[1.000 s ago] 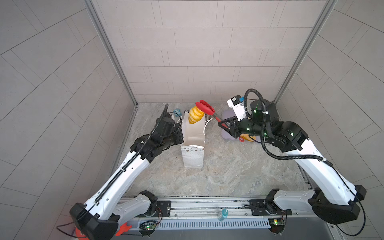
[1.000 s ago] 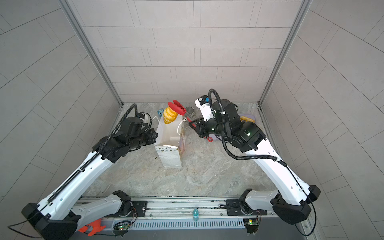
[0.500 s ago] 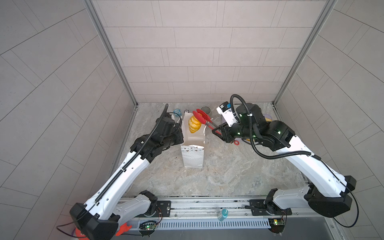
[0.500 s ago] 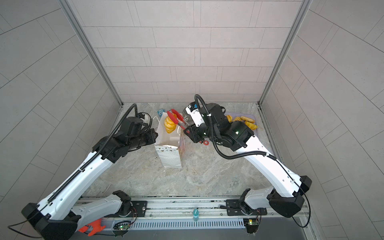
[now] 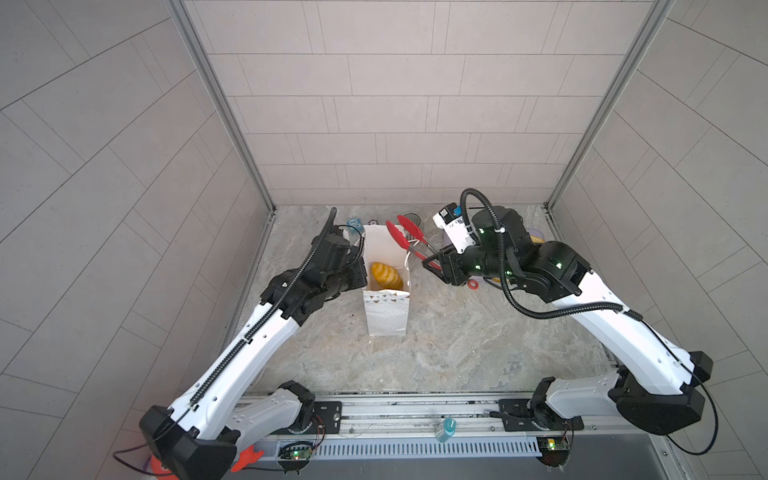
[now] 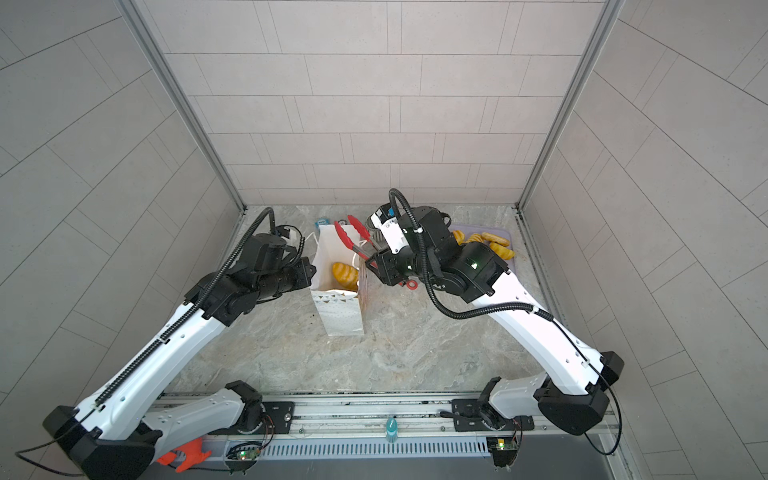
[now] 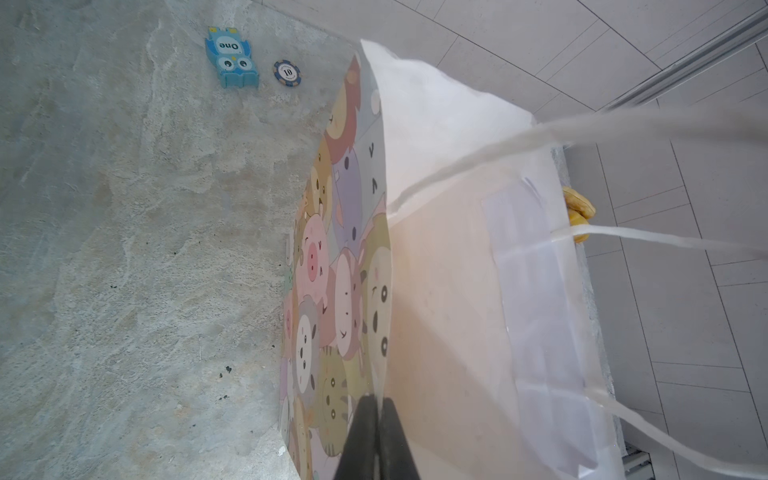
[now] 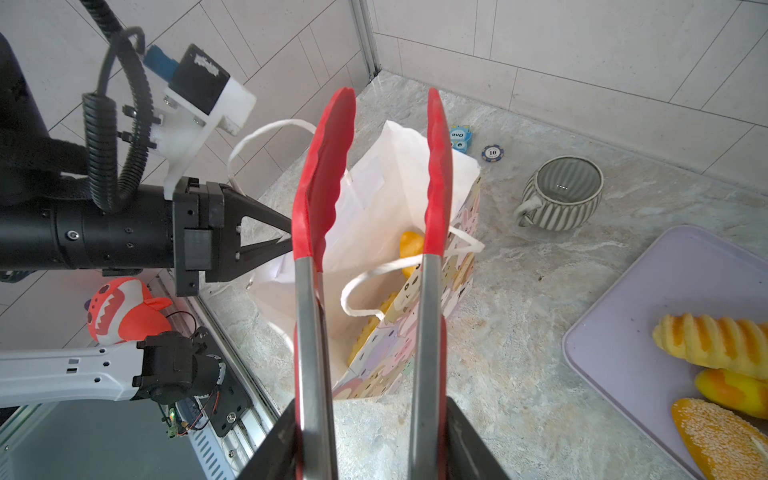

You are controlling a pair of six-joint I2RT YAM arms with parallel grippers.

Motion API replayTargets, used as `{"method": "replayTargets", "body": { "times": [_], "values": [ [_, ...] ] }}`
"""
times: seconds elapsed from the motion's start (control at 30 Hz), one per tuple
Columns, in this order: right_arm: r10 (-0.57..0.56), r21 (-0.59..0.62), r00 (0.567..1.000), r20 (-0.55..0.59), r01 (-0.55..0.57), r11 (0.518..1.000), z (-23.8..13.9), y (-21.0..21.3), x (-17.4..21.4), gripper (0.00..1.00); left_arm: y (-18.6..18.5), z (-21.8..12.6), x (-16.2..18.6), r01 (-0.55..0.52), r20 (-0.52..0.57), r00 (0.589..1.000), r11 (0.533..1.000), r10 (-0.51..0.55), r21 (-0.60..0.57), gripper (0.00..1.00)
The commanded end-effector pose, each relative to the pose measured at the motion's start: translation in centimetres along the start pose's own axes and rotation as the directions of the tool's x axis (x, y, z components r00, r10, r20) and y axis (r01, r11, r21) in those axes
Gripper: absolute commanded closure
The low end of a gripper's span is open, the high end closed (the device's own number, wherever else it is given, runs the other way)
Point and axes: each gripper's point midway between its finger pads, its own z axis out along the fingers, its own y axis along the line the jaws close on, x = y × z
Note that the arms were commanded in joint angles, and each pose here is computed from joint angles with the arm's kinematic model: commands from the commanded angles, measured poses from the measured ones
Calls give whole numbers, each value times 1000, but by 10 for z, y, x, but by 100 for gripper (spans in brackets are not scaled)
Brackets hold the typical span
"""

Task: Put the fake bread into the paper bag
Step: 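Lower the bread over the bag opening and open the tongs, then carry the empty tongs with the right gripper back to the bread tray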

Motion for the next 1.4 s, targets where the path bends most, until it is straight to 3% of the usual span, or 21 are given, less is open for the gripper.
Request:
{"method": "replayTargets", "body": {
  "times": [0.0, 0.5, 0.77, 1.07, 1.37],
  "values": [
    [-24, -13, 994, 108, 25, 1000, -19, 8, -26, 51, 9, 1, 7, 6, -24, 1000, 1000, -6, -29, 95],
    [-78, 147, 967, 241, 44, 988, -63, -15, -53, 54, 10, 1, 9, 3, -26, 1000, 999, -4, -32, 95],
    [-43, 253, 956, 289, -33, 967, -87, -50, -54, 53, 9, 0, 8, 1, -22, 1000, 1000, -2, -30, 95],
    [186, 309, 927, 324, -290, 906, -94, -122, -29, 55, 9, 1, 9, -5, -26, 1000, 1000, 4, -27, 95],
    [453, 304, 824, 340, -553, 776, -78, -196, 17, 56, 8, 0, 9, -9, -27, 1000, 1000, 8, -22, 95]
  ]
}}
